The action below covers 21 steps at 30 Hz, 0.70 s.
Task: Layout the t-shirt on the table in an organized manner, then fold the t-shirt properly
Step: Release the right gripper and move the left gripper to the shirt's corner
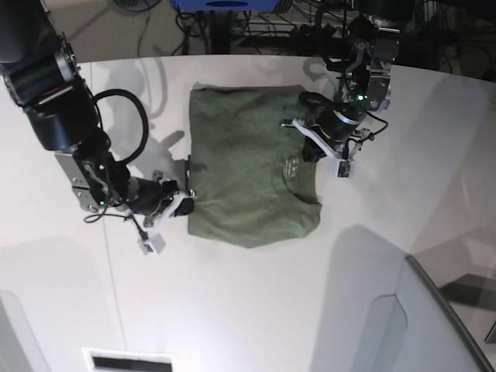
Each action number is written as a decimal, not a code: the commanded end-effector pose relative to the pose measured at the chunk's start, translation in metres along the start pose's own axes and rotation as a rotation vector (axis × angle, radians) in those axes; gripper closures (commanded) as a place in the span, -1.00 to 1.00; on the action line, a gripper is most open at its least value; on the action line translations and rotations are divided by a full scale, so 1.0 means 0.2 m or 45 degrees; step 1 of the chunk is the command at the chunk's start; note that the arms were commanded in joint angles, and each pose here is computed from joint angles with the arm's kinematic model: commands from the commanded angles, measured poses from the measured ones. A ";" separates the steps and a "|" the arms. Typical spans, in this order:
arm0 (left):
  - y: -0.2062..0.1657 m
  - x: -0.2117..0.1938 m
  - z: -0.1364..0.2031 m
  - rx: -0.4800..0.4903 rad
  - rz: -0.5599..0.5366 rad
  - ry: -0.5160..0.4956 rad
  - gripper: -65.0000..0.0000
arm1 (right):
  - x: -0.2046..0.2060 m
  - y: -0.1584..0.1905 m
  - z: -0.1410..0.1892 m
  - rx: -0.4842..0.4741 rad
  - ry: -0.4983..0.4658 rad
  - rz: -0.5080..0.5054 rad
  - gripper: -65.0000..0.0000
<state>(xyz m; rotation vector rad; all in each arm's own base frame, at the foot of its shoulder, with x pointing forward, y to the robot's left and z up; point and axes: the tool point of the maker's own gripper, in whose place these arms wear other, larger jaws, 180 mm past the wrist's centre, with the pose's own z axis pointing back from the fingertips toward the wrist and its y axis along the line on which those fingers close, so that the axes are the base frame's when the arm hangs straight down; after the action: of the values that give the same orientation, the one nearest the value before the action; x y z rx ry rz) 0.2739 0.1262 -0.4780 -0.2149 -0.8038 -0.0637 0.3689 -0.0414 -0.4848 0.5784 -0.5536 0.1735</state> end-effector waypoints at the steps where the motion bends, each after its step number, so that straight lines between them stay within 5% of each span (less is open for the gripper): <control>1: -0.01 0.14 0.01 -0.011 -0.010 -0.102 1.00 | 0.14 0.02 0.02 0.020 -0.084 0.022 1.00; 7: 0.15 0.45 0.15 0.094 0.013 -0.310 1.00 | 0.22 0.05 0.09 0.046 -0.155 0.084 1.00; 12: 0.33 0.38 0.19 0.195 0.107 -0.195 1.00 | 0.21 0.08 0.25 0.068 -0.287 0.103 1.00; 15: 0.37 0.33 0.18 0.102 0.284 -0.194 1.00 | 0.13 0.02 0.33 -0.008 -0.341 0.009 0.98; 16: 0.38 0.32 0.19 0.063 0.332 -0.195 0.85 | 0.09 -0.04 0.37 -0.062 -0.334 -0.010 0.91; 21: 0.38 0.23 0.17 -0.119 0.438 -0.175 -0.90 | -0.06 -0.05 0.44 -0.119 -0.310 -0.037 0.39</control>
<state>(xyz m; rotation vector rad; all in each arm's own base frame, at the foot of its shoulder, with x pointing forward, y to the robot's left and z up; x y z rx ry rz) 0.2813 0.2103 -0.4471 -0.4266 -0.8390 0.2552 0.3123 -0.1035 -0.4491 0.4938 -0.7365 0.0394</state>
